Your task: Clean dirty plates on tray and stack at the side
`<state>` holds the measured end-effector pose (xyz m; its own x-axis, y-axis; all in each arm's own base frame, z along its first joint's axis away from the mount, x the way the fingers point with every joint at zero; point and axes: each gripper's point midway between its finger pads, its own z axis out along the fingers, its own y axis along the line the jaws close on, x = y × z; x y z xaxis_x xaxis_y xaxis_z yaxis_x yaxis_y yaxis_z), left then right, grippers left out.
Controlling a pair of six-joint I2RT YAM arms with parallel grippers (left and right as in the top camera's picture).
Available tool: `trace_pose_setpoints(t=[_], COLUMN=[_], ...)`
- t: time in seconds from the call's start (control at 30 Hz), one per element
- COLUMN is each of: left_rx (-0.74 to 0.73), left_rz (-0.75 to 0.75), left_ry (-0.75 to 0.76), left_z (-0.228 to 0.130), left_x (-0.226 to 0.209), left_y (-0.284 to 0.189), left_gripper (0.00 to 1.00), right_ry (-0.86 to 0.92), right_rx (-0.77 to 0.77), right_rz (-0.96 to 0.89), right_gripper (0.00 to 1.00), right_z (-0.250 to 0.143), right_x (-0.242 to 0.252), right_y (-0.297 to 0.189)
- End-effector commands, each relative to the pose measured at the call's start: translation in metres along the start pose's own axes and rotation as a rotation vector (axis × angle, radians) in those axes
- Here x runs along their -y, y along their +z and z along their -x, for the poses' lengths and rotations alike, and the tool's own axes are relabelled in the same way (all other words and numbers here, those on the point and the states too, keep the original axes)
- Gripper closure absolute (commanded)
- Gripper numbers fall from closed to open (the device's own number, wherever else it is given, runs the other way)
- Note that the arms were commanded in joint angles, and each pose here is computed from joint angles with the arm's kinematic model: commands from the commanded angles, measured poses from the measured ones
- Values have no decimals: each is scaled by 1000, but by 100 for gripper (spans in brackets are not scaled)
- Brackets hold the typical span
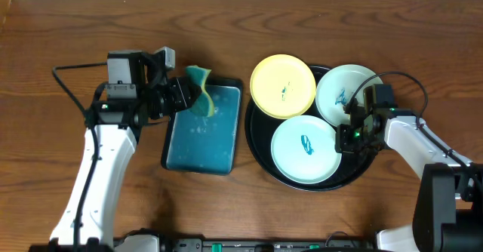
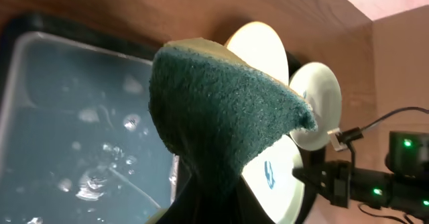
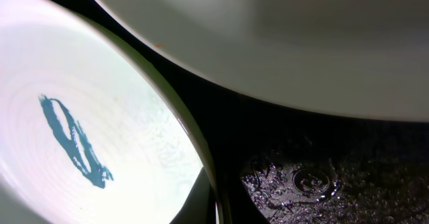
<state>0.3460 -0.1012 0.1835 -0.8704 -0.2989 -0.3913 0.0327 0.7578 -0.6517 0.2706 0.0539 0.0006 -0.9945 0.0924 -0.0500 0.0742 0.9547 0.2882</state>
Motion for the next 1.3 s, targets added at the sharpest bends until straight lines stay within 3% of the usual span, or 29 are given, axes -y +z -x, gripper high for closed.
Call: trace_pose_setpoints(t=[0.0, 0.47, 0.67, 0.97, 1.27], left_rx=[-78, -239, -297, -301, -317], left_rz=[-74, 58, 70, 361, 440], left_ry=[-46, -169, -120, 8, 117], left_z=[-12, -40, -56, -70, -84], left_x=[0, -53, -51, -77, -68], left_y=[13, 55, 67, 75, 84], left_gripper=[93, 93, 92, 93, 92], right_ry=[4, 5, 5, 5, 5], right_rx=[-11, -13, -13, -15, -15], right_rz=[-42, -43, -43, -43, -43], right_gripper=[99, 99, 99, 99, 99], right_z=[0, -1, -1, -1, -1], right_x=[6, 6, 6, 6, 6], right_y=[4, 4, 4, 4, 4])
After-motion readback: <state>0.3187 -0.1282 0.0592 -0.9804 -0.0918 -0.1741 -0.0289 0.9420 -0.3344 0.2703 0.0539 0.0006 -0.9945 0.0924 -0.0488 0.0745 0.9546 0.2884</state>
